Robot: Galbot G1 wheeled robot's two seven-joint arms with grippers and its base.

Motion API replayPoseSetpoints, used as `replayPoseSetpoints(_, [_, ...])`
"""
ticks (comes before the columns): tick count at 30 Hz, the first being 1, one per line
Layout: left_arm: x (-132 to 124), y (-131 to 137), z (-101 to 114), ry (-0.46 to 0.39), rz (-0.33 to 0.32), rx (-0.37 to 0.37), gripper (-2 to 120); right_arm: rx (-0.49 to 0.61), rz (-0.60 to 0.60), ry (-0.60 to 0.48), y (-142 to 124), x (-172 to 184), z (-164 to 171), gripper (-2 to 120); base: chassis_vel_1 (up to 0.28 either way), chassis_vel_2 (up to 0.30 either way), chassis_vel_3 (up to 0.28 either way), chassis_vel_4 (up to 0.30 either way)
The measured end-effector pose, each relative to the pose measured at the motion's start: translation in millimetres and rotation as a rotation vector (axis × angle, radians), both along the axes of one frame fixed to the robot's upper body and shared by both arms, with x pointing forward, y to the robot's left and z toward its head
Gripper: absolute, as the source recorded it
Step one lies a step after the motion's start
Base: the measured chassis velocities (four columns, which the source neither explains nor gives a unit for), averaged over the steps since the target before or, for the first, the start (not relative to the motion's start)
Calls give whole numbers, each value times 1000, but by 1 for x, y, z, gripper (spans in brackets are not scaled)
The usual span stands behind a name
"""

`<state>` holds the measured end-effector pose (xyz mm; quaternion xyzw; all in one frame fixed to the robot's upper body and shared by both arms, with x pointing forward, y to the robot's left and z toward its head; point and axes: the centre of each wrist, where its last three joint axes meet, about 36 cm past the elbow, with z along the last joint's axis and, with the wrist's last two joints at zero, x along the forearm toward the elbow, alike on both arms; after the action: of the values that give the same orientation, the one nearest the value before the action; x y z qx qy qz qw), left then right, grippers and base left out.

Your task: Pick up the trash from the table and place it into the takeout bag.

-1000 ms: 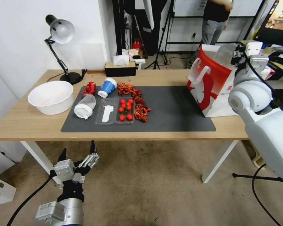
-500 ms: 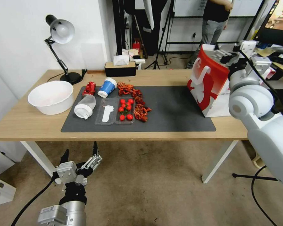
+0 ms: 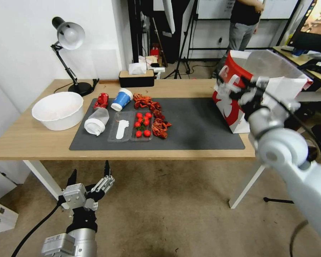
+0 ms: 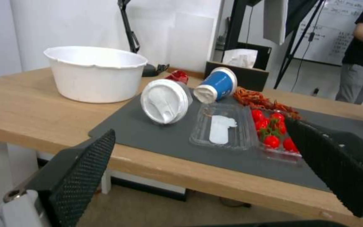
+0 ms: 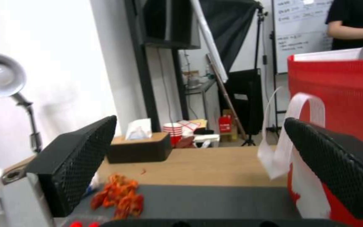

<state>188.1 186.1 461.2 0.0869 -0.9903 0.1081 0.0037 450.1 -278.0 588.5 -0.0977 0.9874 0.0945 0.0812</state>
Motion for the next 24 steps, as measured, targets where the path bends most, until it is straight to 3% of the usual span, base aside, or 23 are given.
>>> replayPoseSetpoints(2, [0,0,0,-3,2,-1,100,-9,69,18,-6,-24,-29,100,0,0,0,0])
replayPoseSetpoints(7, [2,1,-1,-6,3,-3,100,-32,105,7,-14,-49,-51,100,0,0,0,0])
replayPoseSetpoints(10, [2,0,-2,-2,2,-6,100,-72,134,5,-18,-77,-83,100,0,0,0,0])
replayPoseSetpoints(15, [3,0,-3,-3,2,-11,100,-97,137,14,-18,-96,-106,100,0,0,0,0])
replayPoseSetpoints(24, [12,12,-5,-3,-21,2,100,-87,74,79,0,-163,-177,100,0,0,0,0])
